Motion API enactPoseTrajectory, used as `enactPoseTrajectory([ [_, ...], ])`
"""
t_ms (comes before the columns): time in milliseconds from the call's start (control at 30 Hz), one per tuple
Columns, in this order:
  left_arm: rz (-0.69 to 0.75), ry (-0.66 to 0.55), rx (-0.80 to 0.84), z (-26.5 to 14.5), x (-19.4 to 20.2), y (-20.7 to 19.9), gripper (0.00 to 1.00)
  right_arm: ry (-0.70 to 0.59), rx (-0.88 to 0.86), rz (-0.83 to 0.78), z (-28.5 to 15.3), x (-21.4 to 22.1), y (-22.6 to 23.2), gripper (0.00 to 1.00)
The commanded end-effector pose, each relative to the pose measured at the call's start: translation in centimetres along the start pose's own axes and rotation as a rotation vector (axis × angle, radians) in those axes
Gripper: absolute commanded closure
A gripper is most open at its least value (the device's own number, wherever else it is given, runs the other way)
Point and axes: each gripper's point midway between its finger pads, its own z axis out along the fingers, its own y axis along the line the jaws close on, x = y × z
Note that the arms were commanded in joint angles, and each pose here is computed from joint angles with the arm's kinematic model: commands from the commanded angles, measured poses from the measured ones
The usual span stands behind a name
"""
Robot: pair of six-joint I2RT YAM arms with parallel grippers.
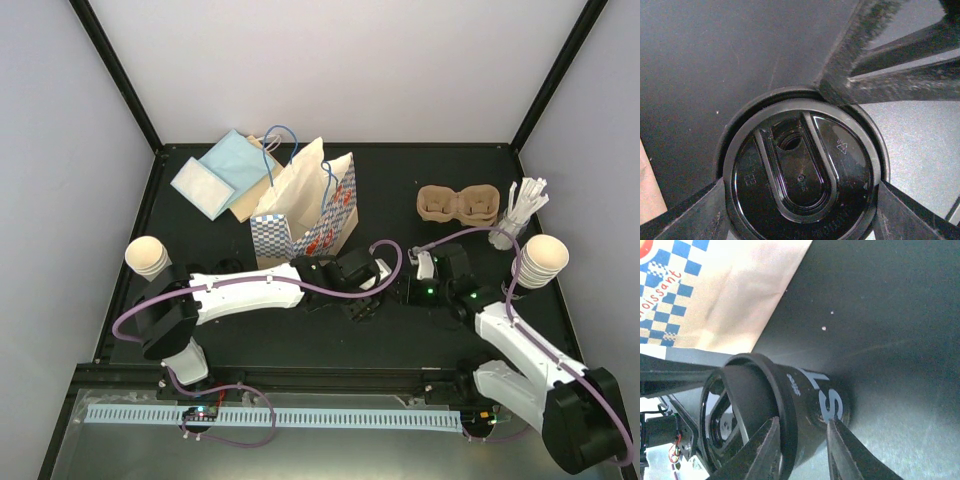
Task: Pack the takeout coffee
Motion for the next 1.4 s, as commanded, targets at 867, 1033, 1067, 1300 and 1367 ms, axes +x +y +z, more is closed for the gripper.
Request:
enactPoseTrajectory([
  [867,0.379,0.238,0.126,0.1,8.1,-1.7,0.4,0.138,-0.258,-0.063,0.2,1.5,3.2,0.61],
  [1033,0.384,0.239,0.121,0.4,7.8,-1.7,0.4,0.153,-0.237,-0.036,1.1,1.7,2.2,0.62],
  [1067,0.386,0.235,0.12,0.4,7.6,-1.8,0.4,0.158,-0.236,-0.028,1.3,1.8,2.0,0.62],
  [1300,0.383,0.258,0.094,1.0,7.0,-1.5,0.4,0.18,-0.218,0.017,2.7,2.6,0.4,0.66],
  [1367,0.37,0.278,0.079,1.4,6.9,-1.3,0.4,0.18,-0.211,0.036,2.9,3.0,0.0,0.69],
])
